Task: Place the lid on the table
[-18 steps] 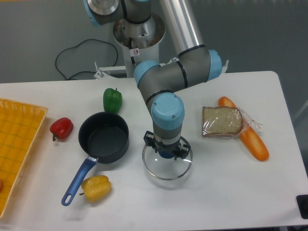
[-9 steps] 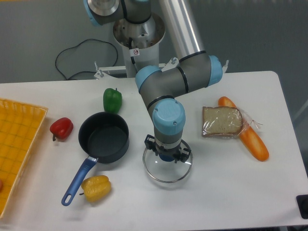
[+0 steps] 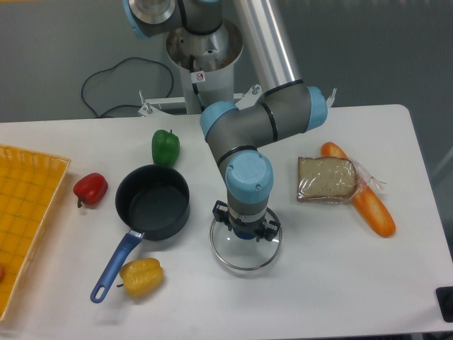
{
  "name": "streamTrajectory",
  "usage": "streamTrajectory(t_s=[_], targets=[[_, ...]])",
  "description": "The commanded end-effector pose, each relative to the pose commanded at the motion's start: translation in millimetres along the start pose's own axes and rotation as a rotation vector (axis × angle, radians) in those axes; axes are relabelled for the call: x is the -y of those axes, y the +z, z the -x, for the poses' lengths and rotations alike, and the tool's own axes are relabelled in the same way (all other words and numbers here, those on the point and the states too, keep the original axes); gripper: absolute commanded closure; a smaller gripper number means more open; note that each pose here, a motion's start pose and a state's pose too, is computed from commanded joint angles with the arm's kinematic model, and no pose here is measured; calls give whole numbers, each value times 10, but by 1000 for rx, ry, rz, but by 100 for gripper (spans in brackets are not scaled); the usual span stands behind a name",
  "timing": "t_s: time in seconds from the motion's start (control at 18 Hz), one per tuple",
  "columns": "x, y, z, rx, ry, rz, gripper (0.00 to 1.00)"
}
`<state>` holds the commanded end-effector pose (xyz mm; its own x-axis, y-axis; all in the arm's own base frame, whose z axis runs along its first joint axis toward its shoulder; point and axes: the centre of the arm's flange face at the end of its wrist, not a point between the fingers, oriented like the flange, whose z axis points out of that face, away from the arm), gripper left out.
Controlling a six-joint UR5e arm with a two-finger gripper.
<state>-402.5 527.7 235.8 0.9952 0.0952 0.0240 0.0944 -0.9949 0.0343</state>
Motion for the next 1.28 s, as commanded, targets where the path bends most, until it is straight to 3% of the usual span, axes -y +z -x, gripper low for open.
streamTrajectory(t_s=[1.28], targets=[[30,146,11,-16,2,15,33]])
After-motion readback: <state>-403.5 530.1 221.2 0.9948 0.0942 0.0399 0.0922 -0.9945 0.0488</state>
